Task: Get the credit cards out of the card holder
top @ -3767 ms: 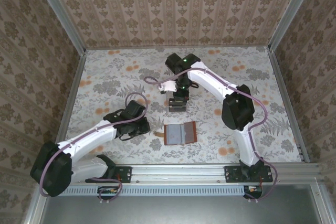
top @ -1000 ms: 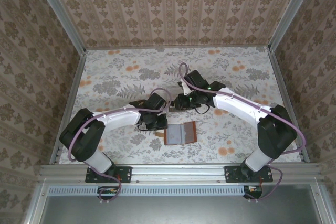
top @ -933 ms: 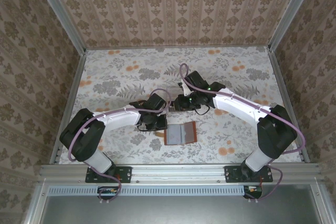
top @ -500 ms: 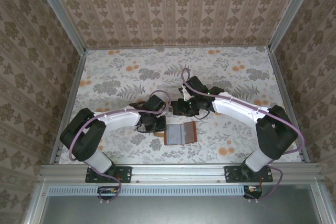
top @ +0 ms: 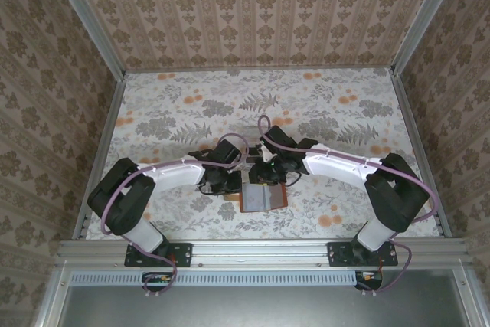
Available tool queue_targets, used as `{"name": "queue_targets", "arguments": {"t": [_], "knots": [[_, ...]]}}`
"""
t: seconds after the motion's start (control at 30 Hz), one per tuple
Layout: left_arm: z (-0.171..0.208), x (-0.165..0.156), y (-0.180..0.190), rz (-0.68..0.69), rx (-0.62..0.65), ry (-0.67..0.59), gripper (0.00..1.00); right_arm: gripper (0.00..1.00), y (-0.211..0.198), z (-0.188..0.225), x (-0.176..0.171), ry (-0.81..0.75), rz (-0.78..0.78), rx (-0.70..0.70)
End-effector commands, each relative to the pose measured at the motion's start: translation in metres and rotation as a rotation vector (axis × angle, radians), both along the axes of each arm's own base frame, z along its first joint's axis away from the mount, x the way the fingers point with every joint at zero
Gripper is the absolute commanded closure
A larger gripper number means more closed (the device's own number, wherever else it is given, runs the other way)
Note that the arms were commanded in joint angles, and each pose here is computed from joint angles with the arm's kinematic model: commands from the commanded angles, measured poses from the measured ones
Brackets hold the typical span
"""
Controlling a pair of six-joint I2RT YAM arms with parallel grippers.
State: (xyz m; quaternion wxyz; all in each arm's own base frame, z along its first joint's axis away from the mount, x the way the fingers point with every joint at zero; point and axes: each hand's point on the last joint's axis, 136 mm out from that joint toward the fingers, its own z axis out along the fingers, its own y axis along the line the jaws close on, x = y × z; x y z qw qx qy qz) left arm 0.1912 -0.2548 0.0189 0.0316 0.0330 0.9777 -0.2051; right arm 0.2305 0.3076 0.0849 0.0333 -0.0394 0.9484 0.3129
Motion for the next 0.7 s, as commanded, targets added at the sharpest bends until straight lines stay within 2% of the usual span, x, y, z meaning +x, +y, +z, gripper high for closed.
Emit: {"name": "queue_targets", "arguments": {"t": [0.0,0.2,0.67], "knots": [[0.018,-0.003,-0.001,-0.019,-0.024,-0.018,0.89,0.78,0.003,-0.010,-0.009,0.048,-0.004,0.001],[0.023,-0.011,-0.004,-0.034,-0.052,-0.007,0.89,0.78,0.004,-0.022,-0.014,0.074,-0.005,-0.010],[-0.010,-0.028,0.013,-0.033,0.021,0.054,0.90,0.78,0.018,-0.033,-0.021,0.107,0.019,-0.024]]}}
